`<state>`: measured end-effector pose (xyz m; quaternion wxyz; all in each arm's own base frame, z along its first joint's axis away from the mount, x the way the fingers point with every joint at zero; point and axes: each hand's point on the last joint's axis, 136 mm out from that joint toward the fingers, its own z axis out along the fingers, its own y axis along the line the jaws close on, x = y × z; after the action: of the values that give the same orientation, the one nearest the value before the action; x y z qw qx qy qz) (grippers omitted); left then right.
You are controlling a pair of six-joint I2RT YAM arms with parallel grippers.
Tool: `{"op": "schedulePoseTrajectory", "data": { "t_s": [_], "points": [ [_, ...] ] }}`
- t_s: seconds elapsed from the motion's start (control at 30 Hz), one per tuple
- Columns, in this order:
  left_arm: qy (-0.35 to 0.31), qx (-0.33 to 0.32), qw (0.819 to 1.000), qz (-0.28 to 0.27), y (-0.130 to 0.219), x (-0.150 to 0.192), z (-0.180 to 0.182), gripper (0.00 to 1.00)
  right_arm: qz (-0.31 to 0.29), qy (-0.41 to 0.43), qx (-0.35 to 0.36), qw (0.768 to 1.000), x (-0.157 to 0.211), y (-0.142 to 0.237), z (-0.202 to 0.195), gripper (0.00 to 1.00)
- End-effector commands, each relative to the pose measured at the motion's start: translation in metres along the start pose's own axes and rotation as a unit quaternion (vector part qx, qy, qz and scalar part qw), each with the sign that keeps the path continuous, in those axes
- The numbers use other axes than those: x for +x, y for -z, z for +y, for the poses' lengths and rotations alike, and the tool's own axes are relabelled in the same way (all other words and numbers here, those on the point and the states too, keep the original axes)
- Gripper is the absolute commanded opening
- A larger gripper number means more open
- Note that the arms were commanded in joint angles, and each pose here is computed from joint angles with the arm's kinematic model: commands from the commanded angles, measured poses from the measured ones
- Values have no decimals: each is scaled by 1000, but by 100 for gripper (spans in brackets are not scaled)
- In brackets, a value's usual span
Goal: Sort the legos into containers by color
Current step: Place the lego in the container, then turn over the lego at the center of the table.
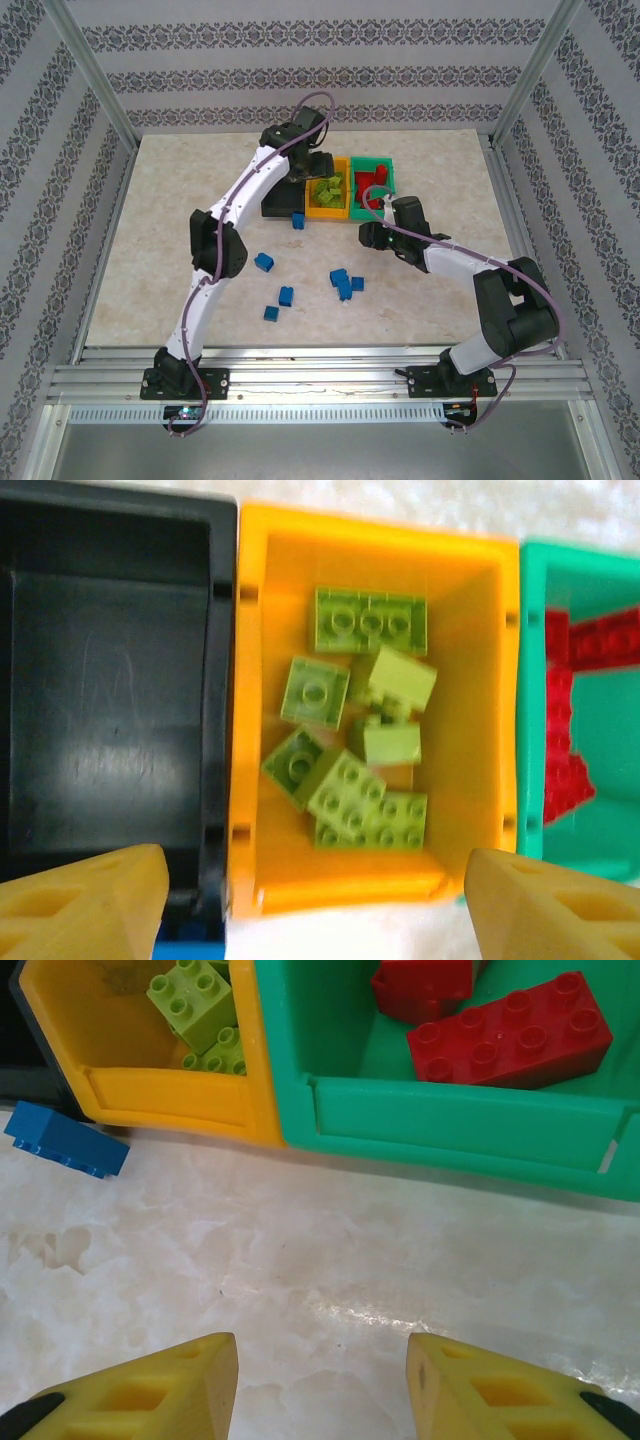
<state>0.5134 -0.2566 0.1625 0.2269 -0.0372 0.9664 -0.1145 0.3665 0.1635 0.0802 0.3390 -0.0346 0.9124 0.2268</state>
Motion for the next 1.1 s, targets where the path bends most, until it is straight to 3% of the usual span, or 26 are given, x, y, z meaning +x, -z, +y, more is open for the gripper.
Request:
{"op": "schedulePoseTrajectory", "data": {
  "t_s": [0.0, 0.2, 0.4, 0.63, 0.93, 0.97, 1.0, 1.07],
  "points": [
    [-34, 50, 998, -26, 48, -6, -11, 80, -12, 1, -14, 1000, -4, 2, 4, 49],
    [-32, 86, 994, -61, 70, 19, 11, 83, -3, 9, -42, 999, 0, -4, 13, 49],
    [21, 116, 988, -102, 99, 41, 73, 83, 30, 38, -63, 997, 14, -19, 36, 49],
    [70, 90, 989, -92, 124, 63, 151, 83, 47, 46, -83, 994, 14, -43, 93, 49],
    [128, 97, 984, -74, 121, 74, 193, 84, 40, 19, -43, 998, -10, -81, 132, 54],
    [136, 108, 982, -72, 120, 74, 193, 86, 39, 18, -36, 998, -13, -86, 133, 55],
    [142, 118, 980, -71, 120, 74, 192, 100, 39, 16, -31, 999, -16, -88, 134, 55],
    [148, 135, 977, -66, 121, 74, 190, 100, 39, 14, -26, 999, -20, -94, 136, 55]
  ]
}}
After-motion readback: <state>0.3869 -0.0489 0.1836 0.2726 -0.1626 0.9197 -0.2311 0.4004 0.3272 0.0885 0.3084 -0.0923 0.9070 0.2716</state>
